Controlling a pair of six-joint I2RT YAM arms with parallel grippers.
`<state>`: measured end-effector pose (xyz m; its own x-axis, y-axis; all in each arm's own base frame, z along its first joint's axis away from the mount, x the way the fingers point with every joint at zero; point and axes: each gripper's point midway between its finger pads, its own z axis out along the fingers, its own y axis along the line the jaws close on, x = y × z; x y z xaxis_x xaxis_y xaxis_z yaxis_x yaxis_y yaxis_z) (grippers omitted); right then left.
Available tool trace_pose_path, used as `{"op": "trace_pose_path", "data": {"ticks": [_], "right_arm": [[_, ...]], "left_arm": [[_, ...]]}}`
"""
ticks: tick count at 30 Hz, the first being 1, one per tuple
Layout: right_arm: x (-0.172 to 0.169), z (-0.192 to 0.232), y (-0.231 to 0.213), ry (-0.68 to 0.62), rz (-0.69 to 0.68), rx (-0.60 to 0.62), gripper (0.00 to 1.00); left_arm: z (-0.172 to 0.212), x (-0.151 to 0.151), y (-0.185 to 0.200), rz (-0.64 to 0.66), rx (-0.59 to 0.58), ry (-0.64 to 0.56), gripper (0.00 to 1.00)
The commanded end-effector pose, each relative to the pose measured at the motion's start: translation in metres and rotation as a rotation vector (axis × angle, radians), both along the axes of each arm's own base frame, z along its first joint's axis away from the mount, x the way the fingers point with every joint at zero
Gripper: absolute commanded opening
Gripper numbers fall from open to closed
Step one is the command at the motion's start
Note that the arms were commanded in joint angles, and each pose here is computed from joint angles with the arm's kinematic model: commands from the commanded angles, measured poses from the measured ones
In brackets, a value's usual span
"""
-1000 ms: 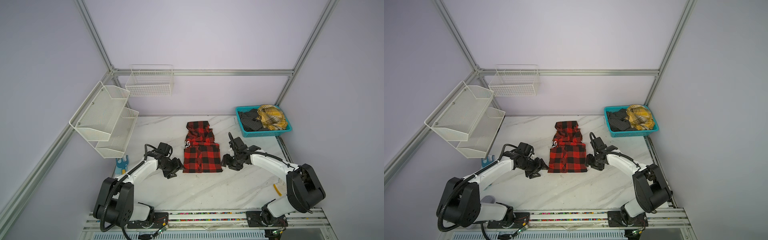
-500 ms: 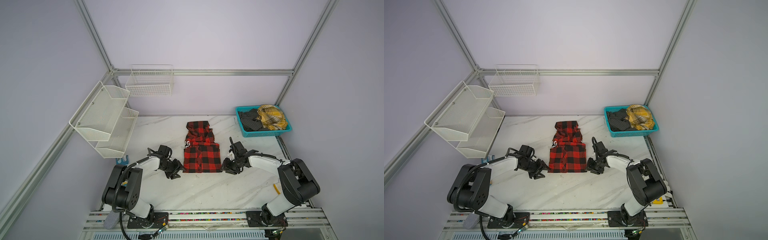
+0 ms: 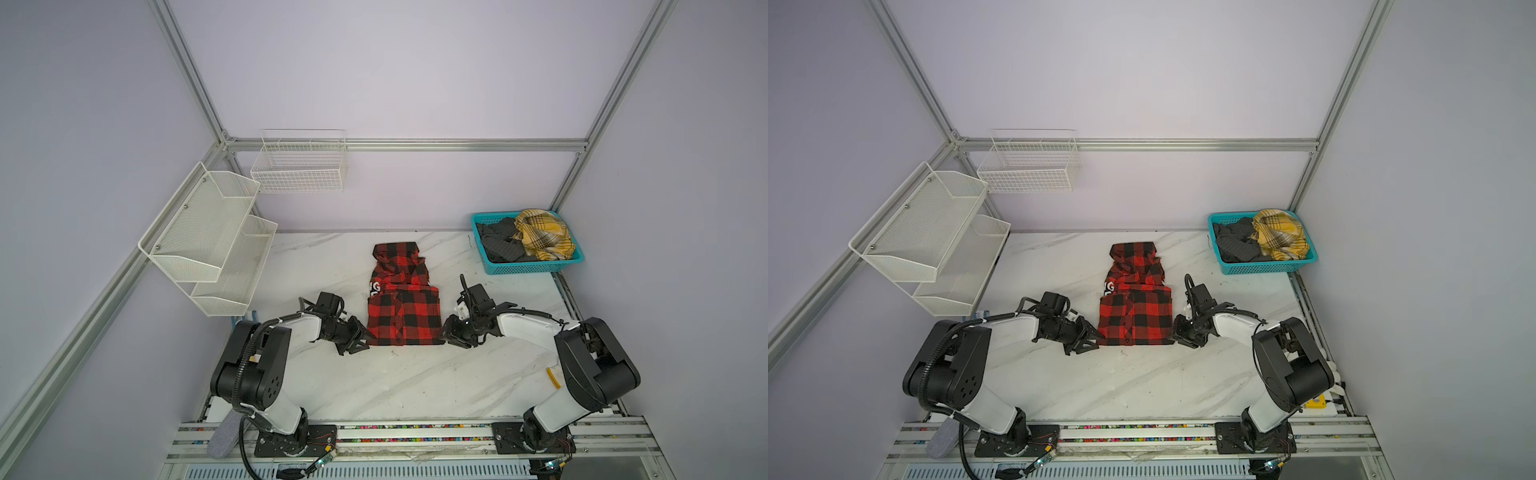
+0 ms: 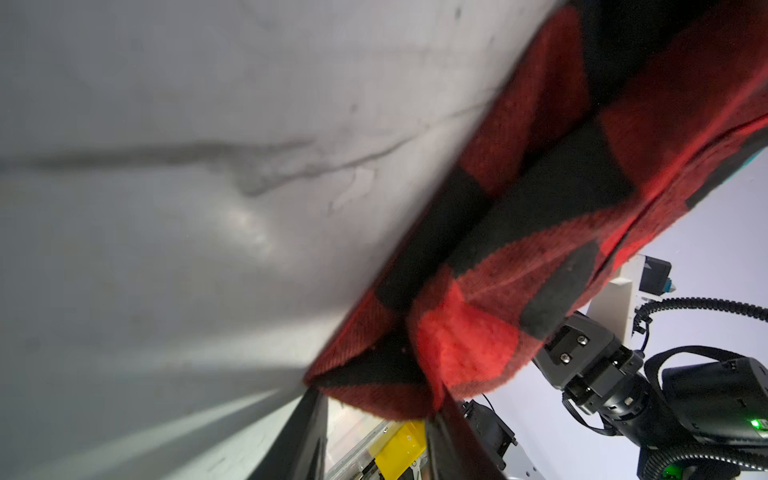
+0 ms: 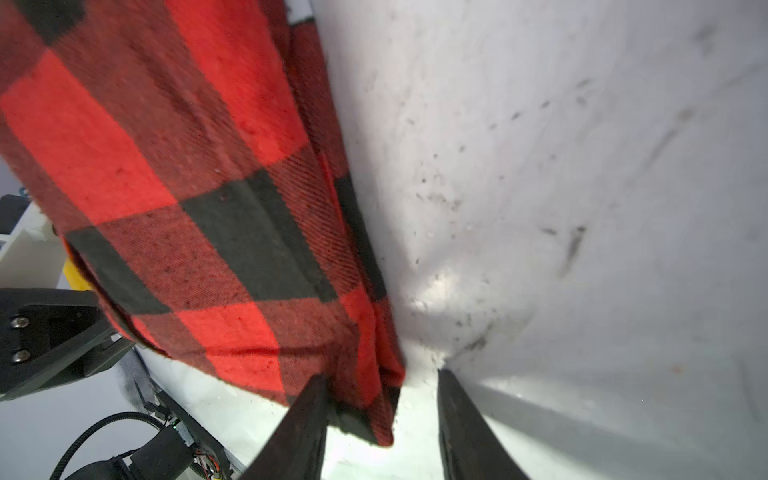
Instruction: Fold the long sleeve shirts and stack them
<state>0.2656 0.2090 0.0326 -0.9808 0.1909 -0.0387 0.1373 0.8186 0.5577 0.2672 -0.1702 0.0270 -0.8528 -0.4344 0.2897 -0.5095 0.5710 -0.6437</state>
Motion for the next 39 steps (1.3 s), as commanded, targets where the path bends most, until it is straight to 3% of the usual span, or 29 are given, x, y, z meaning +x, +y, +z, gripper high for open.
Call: {"op": "trace_pose_path", "data": {"ticks": [1,16,27,39], "right_arm": [[-0.010,-0.017,-0.004,0.059,-0.022,-0.011,0.46],[-0.011,-0.027,-0.003,0.087,-0.030,-0.009,0.41],[-0.012,-0.024,-0.006,0.081,-0.041,-0.017,0.41],[-0.010,-0.023,-0.006,0.077,-0.044,-0.021,0.39]], "left_arm": [[-0.054,-0.029,0.038,0.049,0.216,0.125,0.37],[-0.062,-0.019,0.050,0.056,0.253,0.126,0.41],[-0.042,0.000,0.069,0.001,0.399,0.026,0.46],[-0.061,-0.013,0.046,-0.038,0.358,0.074,0.44]]}}
